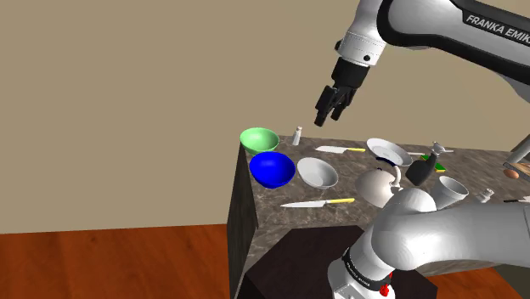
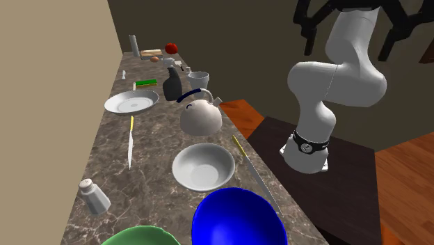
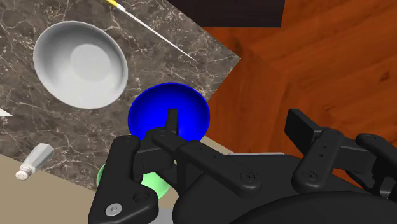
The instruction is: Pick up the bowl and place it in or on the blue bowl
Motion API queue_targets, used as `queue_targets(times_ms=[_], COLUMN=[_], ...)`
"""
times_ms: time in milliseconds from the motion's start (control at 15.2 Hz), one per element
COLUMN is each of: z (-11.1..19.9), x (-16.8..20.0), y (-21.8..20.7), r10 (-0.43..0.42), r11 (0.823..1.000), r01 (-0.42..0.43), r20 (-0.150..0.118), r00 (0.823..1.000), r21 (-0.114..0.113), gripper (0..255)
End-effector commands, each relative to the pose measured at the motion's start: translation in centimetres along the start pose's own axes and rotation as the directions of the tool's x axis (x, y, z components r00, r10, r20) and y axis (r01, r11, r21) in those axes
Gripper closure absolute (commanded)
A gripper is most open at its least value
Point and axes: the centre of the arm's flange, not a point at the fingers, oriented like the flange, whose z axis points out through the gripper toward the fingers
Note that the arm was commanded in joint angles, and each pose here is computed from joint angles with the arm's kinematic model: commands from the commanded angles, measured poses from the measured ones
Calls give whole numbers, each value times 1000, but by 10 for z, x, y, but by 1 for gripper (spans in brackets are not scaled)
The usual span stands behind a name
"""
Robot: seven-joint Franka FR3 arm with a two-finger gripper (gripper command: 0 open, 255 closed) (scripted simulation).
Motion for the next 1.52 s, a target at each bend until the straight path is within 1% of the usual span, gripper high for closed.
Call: queue_targets(times_ms=[0,330,528,726,1056,1452], z=[0,65,104,142,205,279], x=[0,2,4,6,10,15], y=[0,0,3,9,23,48], r10=[0,-20,-32,-44,-64,-88], r11=[1000,995,987,975,948,903], r01=[0,19,30,41,57,76], r20=[0,-5,-8,-9,-10,-9], r00=[1000,1000,999,999,998,996], r21=[0,-99,-158,-217,-313,-424], gripper=[0,0,0,0,0,0])
